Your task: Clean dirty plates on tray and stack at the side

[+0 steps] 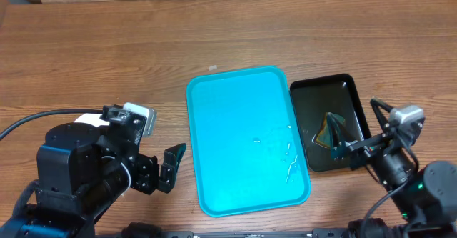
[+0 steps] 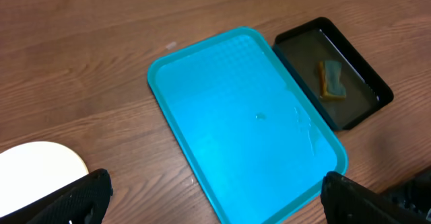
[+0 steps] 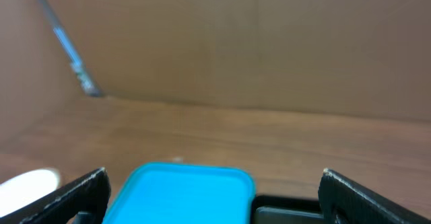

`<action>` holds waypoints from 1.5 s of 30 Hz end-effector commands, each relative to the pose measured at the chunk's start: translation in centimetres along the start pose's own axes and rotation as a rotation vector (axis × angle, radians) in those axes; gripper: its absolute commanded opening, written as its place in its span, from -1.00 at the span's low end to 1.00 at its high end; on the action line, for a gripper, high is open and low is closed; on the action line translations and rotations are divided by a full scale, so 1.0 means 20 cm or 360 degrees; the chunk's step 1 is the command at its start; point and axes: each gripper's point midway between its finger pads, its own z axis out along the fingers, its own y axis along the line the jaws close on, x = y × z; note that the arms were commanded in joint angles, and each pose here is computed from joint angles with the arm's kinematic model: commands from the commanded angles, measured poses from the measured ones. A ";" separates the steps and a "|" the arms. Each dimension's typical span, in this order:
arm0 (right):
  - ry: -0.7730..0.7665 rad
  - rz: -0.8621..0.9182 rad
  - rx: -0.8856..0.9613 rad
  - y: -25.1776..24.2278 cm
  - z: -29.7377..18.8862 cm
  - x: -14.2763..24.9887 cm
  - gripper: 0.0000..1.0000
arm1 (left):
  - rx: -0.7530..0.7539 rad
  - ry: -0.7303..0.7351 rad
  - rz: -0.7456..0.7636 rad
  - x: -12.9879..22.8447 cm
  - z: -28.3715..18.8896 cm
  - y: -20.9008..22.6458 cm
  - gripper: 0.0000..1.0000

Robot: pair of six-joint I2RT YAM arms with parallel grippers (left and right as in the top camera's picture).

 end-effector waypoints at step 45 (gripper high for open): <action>-0.0199 -0.0054 0.0129 -0.22 0.10 0.71 1.00 | -0.0002 -0.0027 0.0039 -0.02 -0.02 -0.01 1.00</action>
